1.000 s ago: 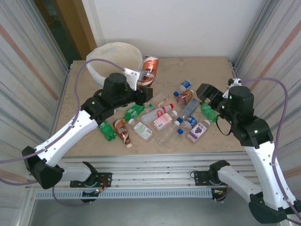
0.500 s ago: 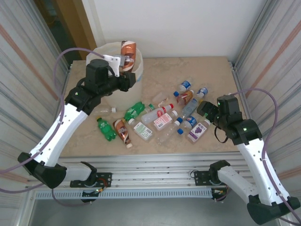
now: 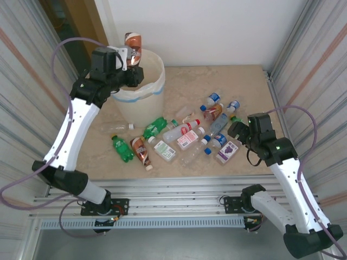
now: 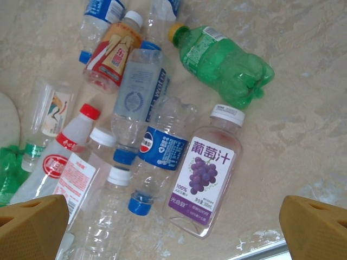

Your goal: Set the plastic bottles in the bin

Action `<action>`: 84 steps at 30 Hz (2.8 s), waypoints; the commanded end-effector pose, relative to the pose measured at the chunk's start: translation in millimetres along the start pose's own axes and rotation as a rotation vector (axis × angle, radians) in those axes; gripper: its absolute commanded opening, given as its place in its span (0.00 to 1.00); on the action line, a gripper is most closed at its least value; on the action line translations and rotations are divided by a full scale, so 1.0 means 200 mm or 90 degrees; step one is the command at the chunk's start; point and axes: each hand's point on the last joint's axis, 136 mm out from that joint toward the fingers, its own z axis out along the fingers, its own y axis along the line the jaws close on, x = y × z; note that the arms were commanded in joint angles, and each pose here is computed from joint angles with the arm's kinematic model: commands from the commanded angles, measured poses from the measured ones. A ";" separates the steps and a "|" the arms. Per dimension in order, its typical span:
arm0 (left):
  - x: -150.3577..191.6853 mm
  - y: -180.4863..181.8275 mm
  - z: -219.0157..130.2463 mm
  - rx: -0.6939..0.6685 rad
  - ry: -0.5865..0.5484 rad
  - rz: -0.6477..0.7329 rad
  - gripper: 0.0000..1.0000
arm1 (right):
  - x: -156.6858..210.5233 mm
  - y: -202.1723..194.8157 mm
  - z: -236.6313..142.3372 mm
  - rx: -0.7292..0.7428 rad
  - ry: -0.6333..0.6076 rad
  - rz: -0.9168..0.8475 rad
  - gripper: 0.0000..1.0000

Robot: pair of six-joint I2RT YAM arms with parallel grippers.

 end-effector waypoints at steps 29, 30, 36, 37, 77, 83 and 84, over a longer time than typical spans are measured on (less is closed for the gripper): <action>0.14 0.27 0.38 -0.088 0.124 -0.016 0.58 | 0.13 -0.28 0.20 0.104 0.048 0.057 0.98; 0.14 0.27 0.37 -0.088 0.123 -0.016 0.59 | 0.13 -0.28 0.21 0.102 0.053 0.059 0.98; 0.09 0.23 0.31 -0.070 0.103 -0.013 0.67 | 0.17 -0.27 0.26 0.088 0.081 0.065 0.98; 0.07 0.22 0.29 -0.065 0.097 -0.013 0.69 | 0.18 -0.27 0.26 0.086 0.086 0.063 0.98; 1.15 0.39 -0.58 -0.187 -0.013 -0.190 0.99 | 0.41 -0.20 0.39 0.112 0.124 0.009 0.98; 1.38 0.51 -0.55 -0.247 0.033 -0.233 0.99 | 0.40 -0.21 0.39 0.137 0.127 -0.003 0.98; 1.41 0.54 -0.54 -0.257 0.041 -0.240 0.99 | 0.40 -0.21 0.39 0.138 0.128 -0.003 0.98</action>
